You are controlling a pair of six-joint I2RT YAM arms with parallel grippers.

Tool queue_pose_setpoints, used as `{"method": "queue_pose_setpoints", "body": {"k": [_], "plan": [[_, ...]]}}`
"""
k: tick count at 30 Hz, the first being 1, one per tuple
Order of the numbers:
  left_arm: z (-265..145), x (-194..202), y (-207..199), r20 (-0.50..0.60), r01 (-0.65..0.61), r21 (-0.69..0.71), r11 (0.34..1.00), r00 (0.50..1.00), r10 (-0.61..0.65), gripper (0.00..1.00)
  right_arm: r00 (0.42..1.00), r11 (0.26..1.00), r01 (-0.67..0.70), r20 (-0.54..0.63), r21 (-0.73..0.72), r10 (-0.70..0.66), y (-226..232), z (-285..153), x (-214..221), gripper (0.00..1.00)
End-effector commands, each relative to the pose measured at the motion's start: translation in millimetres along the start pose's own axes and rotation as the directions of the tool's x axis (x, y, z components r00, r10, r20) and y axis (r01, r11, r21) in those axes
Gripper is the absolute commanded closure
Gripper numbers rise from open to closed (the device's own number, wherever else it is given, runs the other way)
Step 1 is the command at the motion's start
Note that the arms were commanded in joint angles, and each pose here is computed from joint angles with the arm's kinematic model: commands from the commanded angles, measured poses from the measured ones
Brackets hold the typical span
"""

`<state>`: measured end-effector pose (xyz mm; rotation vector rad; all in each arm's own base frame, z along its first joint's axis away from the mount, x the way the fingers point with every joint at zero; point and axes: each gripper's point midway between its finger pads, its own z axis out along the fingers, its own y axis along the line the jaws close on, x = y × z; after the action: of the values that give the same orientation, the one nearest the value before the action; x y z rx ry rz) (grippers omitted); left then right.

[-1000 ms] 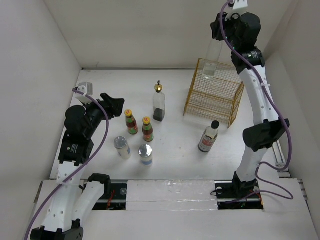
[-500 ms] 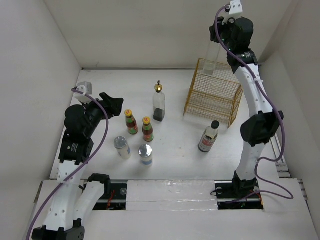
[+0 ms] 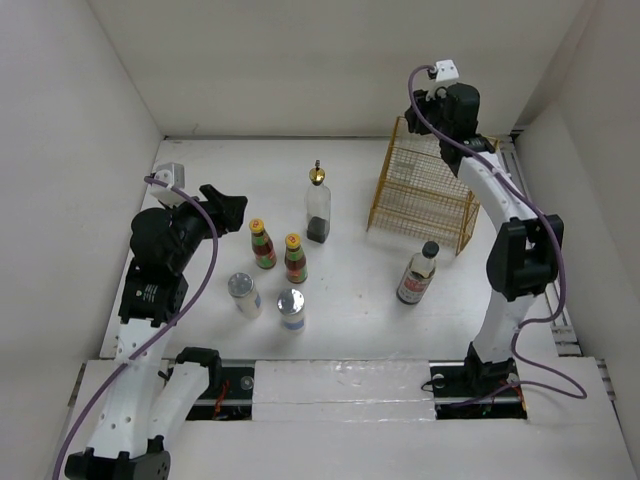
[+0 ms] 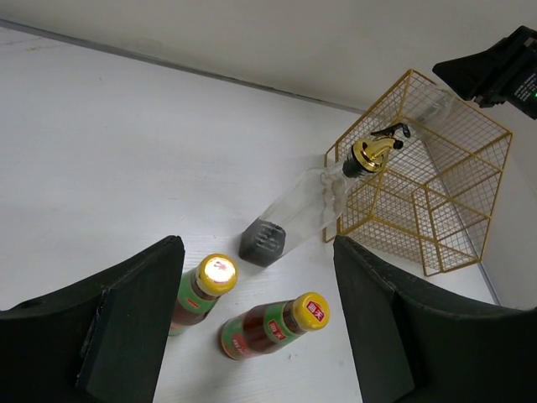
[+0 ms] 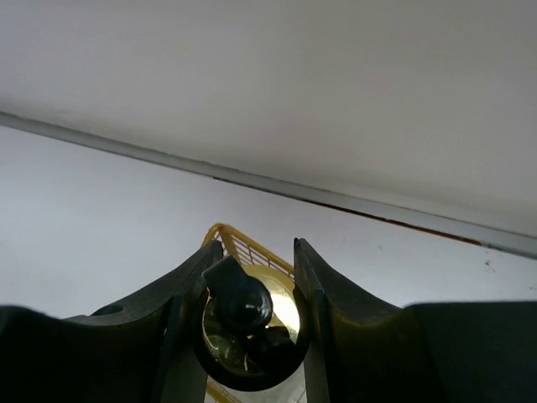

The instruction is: Organize the condiment bottles

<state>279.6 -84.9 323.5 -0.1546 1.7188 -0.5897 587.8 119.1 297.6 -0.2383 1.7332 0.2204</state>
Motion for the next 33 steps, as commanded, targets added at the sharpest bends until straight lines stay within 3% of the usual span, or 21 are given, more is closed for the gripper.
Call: {"method": "queue_pose_setpoints", "body": {"k": [1,3,4,5,8,11,14,16,17,18,19,22,23,24,26,27,29,33], "plan": [[1,-8,-4,0.036,-0.018,0.025,1.000,0.999,0.017,0.32,0.968,1.000,0.019,0.250,-0.016,-0.014,12,-35,-90,0.99],[1,-8,-4,0.036,-0.018,0.025,1.000,0.999,0.017,0.32,0.968,1.000,0.009,0.253,-0.019,-0.004,13,-38,-91,0.81],[1,-8,-4,0.036,-0.018,0.025,1.000,0.999,0.017,0.31,0.966,1.000,0.010,0.259,-0.019,-0.004,13,-44,-94,0.56],[1,-8,-4,0.036,-0.018,0.025,1.000,0.999,0.017,0.31,0.963,1.000,0.011,0.269,-0.019,-0.006,14,-48,-100,0.45],[1,-8,-4,0.036,-0.018,0.025,1.000,0.999,0.017,0.26,0.960,1.000,-0.001,0.279,-0.008,0.004,17,-70,-118,0.20],[0,-8,-6,0.032,-0.019,0.035,0.999,0.999,0.017,0.18,0.953,1.000,-0.002,0.303,-0.002,0.002,22,-98,-143,0.07],[0,-8,-6,0.032,-0.019,0.035,0.999,0.999,0.017,0.17,0.956,1.000,0.002,0.293,-0.028,0.007,37,-117,-146,0.06],[-2,-9,-7,0.040,-0.021,0.039,0.999,0.999,0.019,0.17,0.961,0.999,0.005,0.276,-0.054,0.010,51,-135,-136,0.23],[-2,-9,-7,0.040,-0.021,0.039,0.999,0.999,0.019,0.17,0.964,0.995,0.013,0.264,-0.100,0.014,70,-141,-129,0.42],[-2,-7,-6,0.032,-0.019,0.035,0.999,0.999,0.017,0.17,0.973,0.993,0.013,0.231,-0.119,0.015,80,-147,-110,0.86],[-3,-11,-8,0.040,-0.021,0.039,0.999,0.999,0.019,0.18,0.978,0.988,0.017,0.208,-0.153,0.016,92,-150,-97,1.00],[-8,-15,-11,0.057,-0.025,0.047,0.999,0.998,0.022,0.20,0.990,0.954,0.059,0.140,-0.293,-0.018,144,-156,-47,1.00],[-8,-16,-10,0.062,-0.015,0.038,0.999,0.998,0.013,0.24,0.991,0.939,0.073,0.127,-0.337,-0.031,159,-157,-34,0.94],[-8,-16,-10,0.062,-0.015,0.038,0.999,0.998,0.013,0.27,0.992,0.913,0.092,0.121,-0.397,-0.047,183,-161,-22,0.82],[-8,-17,-8,0.067,-0.015,0.028,0.999,0.998,0.013,0.29,0.989,0.867,0.145,0.097,-0.477,-0.113,214,-168,10,0.35],[-8,-17,-8,0.067,-0.015,0.028,0.999,0.998,0.013,0.29,0.988,0.858,0.151,0.111,-0.491,-0.110,222,-171,8,0.35],[-8,-16,-10,0.063,-0.015,0.036,0.999,0.998,0.013,0.29,0.982,0.828,0.187,0.110,-0.528,-0.152,238,-173,23,0.22],[-8,-14,-13,0.053,-0.016,0.056,0.998,0.999,0.013,0.29,0.979,0.796,0.202,0.102,-0.571,-0.175,267,-158,38,0.13]]}}
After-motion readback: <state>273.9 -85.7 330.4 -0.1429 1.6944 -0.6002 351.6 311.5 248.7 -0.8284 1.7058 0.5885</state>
